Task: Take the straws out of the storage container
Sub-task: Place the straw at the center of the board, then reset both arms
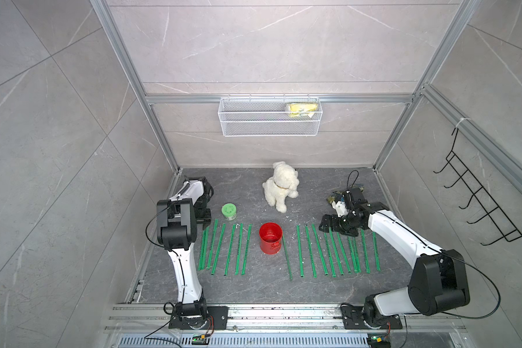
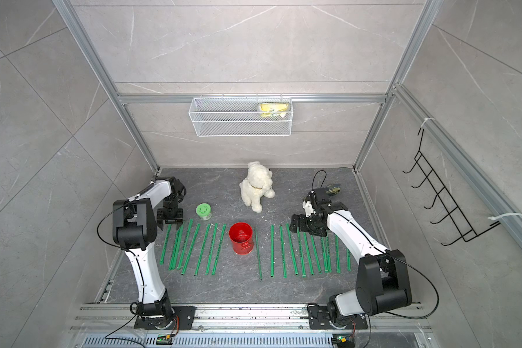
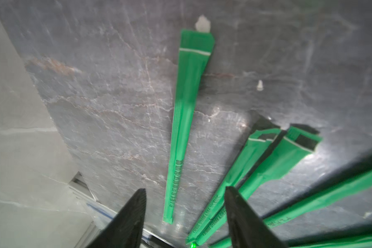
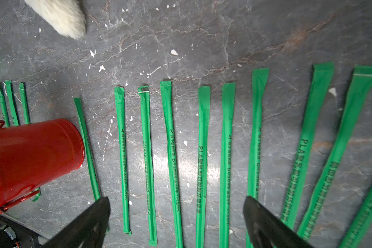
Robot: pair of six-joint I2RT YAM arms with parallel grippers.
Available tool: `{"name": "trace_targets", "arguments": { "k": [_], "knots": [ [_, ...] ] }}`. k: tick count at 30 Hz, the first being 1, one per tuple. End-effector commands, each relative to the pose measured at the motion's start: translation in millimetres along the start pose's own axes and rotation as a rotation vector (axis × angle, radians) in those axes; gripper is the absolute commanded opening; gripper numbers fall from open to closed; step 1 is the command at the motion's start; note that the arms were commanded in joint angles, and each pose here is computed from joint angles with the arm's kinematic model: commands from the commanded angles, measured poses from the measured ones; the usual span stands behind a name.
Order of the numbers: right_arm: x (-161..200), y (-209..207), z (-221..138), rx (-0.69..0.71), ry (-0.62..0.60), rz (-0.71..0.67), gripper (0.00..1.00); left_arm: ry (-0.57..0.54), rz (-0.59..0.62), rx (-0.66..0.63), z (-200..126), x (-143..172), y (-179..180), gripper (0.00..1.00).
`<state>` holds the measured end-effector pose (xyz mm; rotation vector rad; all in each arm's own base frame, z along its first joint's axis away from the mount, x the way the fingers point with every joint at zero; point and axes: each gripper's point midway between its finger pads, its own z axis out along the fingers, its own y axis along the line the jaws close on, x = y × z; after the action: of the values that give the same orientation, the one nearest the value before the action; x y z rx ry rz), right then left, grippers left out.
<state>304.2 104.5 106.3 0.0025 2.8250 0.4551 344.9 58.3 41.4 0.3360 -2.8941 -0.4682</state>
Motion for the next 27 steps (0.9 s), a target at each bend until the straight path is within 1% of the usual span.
{"name": "trace_targets", "arguments": {
  "k": [1,5,7,8,10,12,14,16,18,21,23,24,25,27],
  "knots": [
    [-17.6,7.8,-15.6,-0.008,-0.092,-0.01,1.0,-0.134,-0.095,0.062,-39.3,-3.1,8.9,0.98],
    [-27.4,5.6,-34.4,0.018,-0.2,-0.014,1.0,-0.305,-0.197,0.117,-78.2,-1.2,21.3,1.0],
    [-31.7,2.4,-42.9,0.037,-0.257,-0.015,1.0,-0.417,-0.251,0.127,-97.5,-0.3,32.5,1.0],
    [-33.8,0.9,-46.4,0.045,-0.284,-0.012,1.0,-0.467,-0.27,0.123,-103.9,0.4,38.0,1.0],
    [-38.0,1.0,-49.9,0.042,-0.328,-0.012,1.0,-0.519,-0.298,0.1,-107.5,3.8,46.6,1.0],
    [-42.5,5.2,-49.2,0.016,-0.354,-0.017,1.0,-0.547,-0.309,0.09,-103.7,4.3,48.7,1.0],
    [-46.4,6.7,-45.4,-0.001,-0.367,0.001,1.0,-0.577,-0.311,0.107,-98.3,1.0,44.9,1.0],
    [-49.9,7.4,-41.1,-0.017,-0.398,0.024,1.0,-0.646,-0.315,0.138,-91.4,-5.4,38.3,1.0],
    [-58.1,7.3,-44.1,-0.034,-0.481,0.035,1.0,-0.711,-0.327,0.159,-81.9,-9.5,33.5,1.0],
    [-68.0,5.2,-55.2,-0.04,-0.673,-0.003,1.0,-0.79,-0.322,0.184,-68.4,-14.5,25.7,1.0],
    [-67.6,1.4,-57.3,-0.034,-0.783,-0.044,1.0,-0.834,-0.248,0.234,-64.1,-18.7,11.1,1.0],
    [-66.5,-2.9,-56.1,-0.017,-0.823,-0.063,1.0,-0.849,-0.241,0.237,-62.2,-20.1,9.7,1.0],
    [-64.2,-8.5,-52.0,0.011,-0.834,-0.072,1.0,-0.854,-0.244,0.227,-59.1,-20.7,10.3,1.0],
    [-59.5,-22.9,-38.0,0.089,-0.794,-0.081,1.0,-0.867,-0.261,0.205,-52.0,-21.6,12.6,1.0]
  ]
}}
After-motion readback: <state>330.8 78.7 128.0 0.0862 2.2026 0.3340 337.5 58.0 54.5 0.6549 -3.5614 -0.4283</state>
